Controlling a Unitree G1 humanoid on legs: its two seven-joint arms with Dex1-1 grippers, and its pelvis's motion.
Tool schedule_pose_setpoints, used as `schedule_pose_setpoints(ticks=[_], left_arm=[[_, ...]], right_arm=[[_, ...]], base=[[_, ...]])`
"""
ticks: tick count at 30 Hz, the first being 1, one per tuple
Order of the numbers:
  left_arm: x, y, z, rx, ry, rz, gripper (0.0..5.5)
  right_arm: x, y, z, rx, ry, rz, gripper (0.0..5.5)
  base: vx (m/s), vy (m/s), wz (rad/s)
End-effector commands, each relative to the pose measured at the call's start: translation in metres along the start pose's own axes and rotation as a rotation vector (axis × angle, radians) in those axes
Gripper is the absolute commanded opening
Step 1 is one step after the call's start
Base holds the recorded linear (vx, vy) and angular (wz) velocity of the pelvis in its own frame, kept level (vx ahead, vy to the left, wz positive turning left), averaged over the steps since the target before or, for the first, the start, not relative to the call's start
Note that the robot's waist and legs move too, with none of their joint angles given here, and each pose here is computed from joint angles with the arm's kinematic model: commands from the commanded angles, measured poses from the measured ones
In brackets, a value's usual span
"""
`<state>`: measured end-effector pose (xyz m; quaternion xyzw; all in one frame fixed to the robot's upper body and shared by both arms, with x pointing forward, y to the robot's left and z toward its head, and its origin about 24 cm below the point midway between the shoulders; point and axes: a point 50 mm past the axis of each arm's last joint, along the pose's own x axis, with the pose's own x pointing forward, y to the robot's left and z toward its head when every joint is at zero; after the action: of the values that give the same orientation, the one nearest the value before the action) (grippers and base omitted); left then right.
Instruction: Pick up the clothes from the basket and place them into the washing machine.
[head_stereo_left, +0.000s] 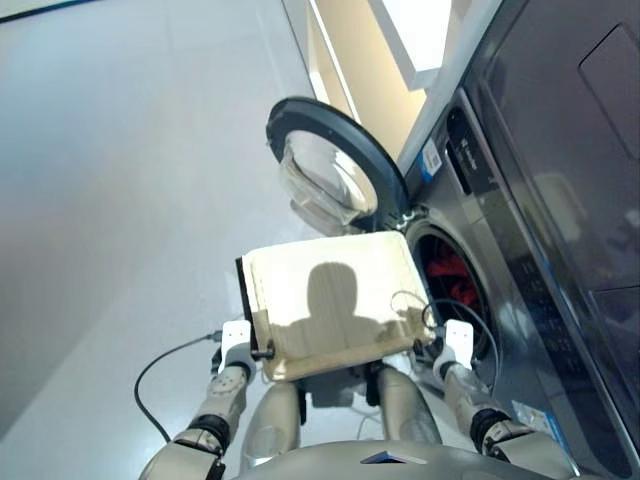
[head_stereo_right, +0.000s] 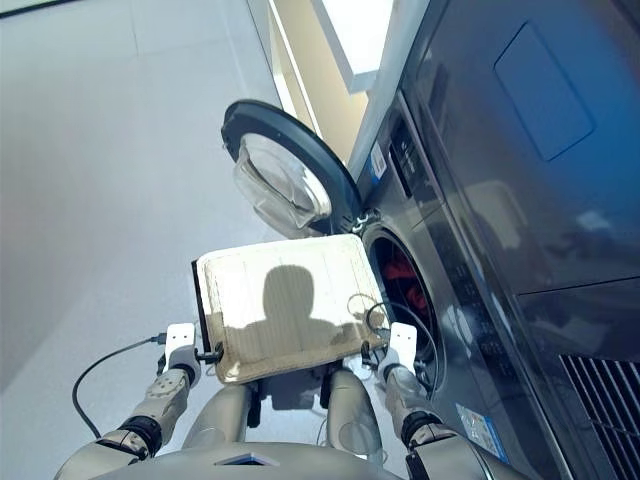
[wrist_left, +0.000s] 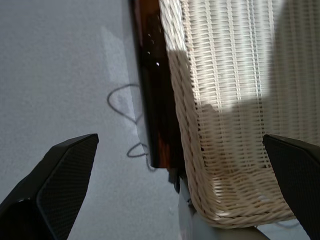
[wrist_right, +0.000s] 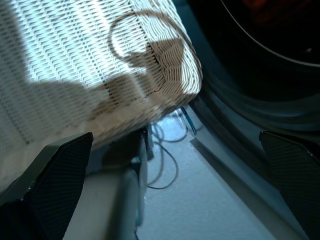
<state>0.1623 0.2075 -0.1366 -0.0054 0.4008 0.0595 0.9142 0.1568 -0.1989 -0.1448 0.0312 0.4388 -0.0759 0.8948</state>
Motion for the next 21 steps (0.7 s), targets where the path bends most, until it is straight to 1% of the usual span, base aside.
schedule_pose_setpoints(ticks=[1,5,9,16,21], left_arm=[[0.000,-0.001,0.000,0.035,-0.005,-0.018,5.50],[-0.003,-0.006,-0.011,0.074,0.035,-0.045,5.50],[-0.006,-0.011,-0.019,0.073,0.057,-0.065,5.50],[-0.011,-0.010,-0.034,0.058,0.112,-0.062,5.50],[-0.012,-0.012,-0.037,0.050,0.120,-0.066,5.50]], right_arm=[[-0.001,0.001,-0.003,-0.051,0.012,0.026,5.50],[-0.006,-0.002,-0.022,-0.043,0.083,0.019,5.50],[-0.007,0.001,-0.027,-0.064,0.103,0.032,5.50],[-0.010,0.004,-0.039,-0.088,0.147,0.057,5.50],[-0.012,0.004,-0.042,-0.090,0.158,0.058,5.50]], base=[[0.082,0.044,-0.021],[0.068,0.042,-0.020],[0.042,0.026,-0.017],[0.056,0.014,-0.014],[0.000,0.000,0.000]])
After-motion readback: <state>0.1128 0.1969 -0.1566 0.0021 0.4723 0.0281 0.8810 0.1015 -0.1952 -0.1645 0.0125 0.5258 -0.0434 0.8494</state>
